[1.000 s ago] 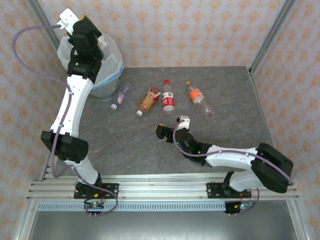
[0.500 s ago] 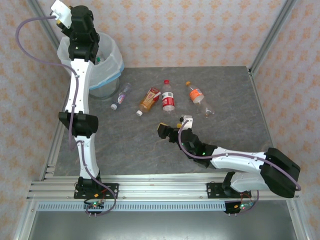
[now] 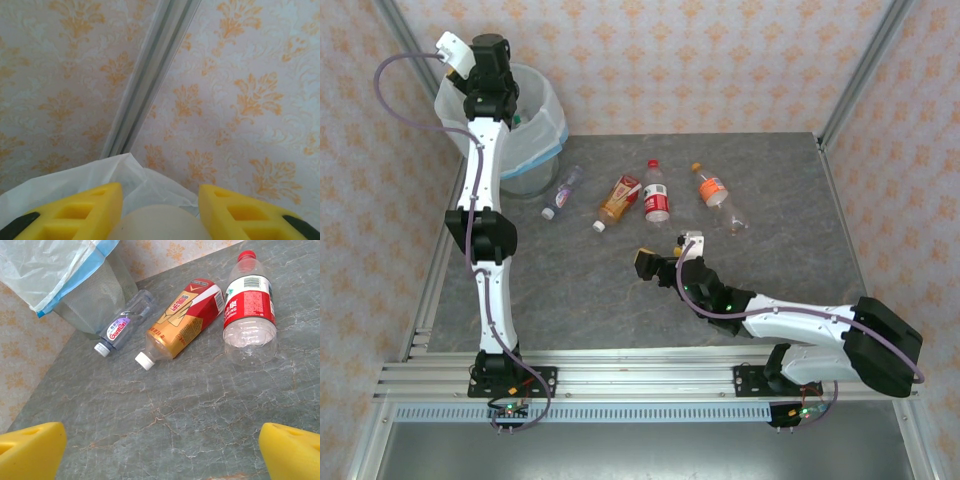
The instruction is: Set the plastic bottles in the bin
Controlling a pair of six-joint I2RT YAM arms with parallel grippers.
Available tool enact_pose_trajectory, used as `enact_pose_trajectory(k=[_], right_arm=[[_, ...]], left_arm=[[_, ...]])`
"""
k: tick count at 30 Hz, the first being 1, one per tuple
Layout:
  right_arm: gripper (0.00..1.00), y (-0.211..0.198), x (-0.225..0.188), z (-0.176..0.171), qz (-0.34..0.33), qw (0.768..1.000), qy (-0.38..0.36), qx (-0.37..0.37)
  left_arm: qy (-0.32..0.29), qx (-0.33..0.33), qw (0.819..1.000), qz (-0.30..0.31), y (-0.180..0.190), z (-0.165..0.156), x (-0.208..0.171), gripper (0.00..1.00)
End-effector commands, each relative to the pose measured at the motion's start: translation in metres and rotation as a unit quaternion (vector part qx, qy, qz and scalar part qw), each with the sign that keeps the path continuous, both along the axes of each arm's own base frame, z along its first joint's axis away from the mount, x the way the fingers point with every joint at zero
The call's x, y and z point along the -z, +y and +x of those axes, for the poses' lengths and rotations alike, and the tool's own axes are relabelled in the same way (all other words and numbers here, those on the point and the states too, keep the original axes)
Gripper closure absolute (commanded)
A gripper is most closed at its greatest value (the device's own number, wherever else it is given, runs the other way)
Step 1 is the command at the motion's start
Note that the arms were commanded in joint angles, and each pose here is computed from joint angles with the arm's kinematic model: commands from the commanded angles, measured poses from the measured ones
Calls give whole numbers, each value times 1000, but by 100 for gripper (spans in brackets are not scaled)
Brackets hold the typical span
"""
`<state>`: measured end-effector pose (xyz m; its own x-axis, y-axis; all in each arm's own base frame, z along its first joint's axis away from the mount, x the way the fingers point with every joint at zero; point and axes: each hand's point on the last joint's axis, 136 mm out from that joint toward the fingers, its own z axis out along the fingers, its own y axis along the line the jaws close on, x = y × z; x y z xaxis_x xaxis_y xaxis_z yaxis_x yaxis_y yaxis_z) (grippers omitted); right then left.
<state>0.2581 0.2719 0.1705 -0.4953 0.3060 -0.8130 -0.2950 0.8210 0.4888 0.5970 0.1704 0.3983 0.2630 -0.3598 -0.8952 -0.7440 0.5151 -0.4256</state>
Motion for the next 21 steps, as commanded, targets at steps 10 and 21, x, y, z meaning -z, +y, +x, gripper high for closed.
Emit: enact_pose_trajectory(k=[10,21], right_arm=[[1,-1,0,-2,-14,1000,-3,-6],[1,-1,4,-1,-20,1000,7,-3]], left_arm=[[-43,29,998,-20,3,0,-21,13],[-52,99,992,-50,-19,-9,-45,0]])
